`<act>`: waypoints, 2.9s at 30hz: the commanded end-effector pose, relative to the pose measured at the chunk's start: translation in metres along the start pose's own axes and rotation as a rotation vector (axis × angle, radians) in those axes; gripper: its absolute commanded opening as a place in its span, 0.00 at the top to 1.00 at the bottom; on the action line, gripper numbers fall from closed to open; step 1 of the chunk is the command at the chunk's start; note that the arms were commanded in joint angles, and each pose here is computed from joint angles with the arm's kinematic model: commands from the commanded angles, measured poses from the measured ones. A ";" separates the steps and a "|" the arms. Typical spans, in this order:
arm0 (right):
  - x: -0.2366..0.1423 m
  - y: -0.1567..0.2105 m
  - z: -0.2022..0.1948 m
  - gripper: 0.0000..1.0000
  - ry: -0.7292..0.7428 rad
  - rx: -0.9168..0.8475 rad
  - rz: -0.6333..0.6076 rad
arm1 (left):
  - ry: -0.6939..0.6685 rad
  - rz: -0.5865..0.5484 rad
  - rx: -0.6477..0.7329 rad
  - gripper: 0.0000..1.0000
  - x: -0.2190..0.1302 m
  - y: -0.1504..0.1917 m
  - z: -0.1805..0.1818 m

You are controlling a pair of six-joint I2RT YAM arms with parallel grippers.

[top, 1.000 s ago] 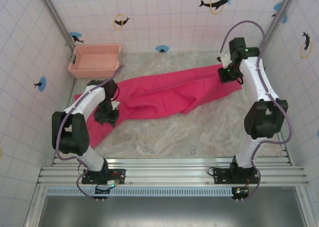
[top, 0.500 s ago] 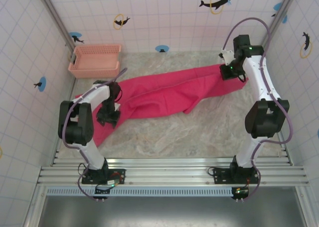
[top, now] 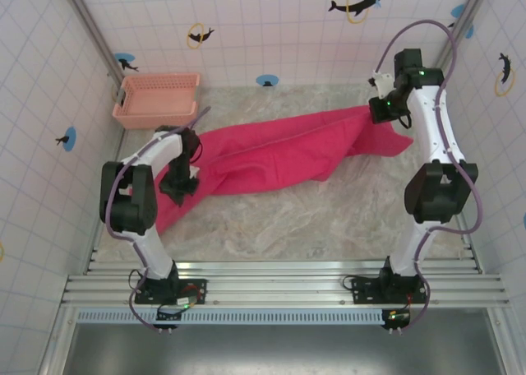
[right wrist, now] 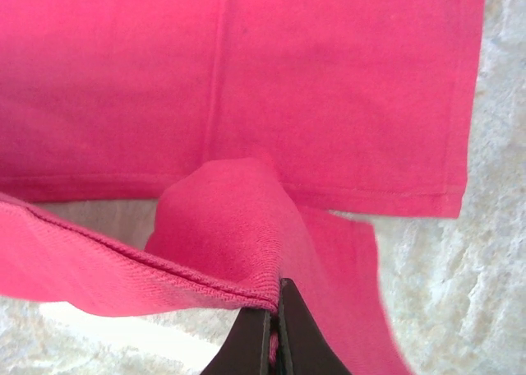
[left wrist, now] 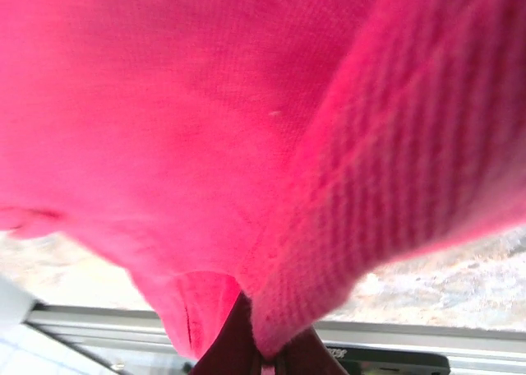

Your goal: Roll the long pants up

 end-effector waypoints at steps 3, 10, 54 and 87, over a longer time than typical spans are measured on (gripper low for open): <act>0.015 -0.027 -0.019 1.00 0.018 -0.012 -0.001 | -0.194 -0.115 0.051 1.00 -0.073 -0.007 0.037; 0.071 -0.047 -0.032 1.00 -0.020 0.009 0.025 | -0.377 -0.051 0.167 1.00 -0.072 -0.070 0.066; 0.101 0.058 -0.018 0.43 -0.288 0.495 0.008 | -0.272 -0.194 0.004 0.03 -0.028 -0.101 0.029; 0.067 -0.061 -0.127 0.96 0.142 0.466 -0.260 | -0.348 -0.052 0.078 0.03 -0.017 -0.083 0.017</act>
Point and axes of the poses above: each hand's point on the last joint's axis, 136 mm out from that joint toward the fingers, its own x axis out along the fingers, its own z axis along the line the jaws close on, y = z × x, the point moved 4 cm from there along -x, back along the fingers, and after that the axes turned 5 degrees about -x, right-handed, at the moved point
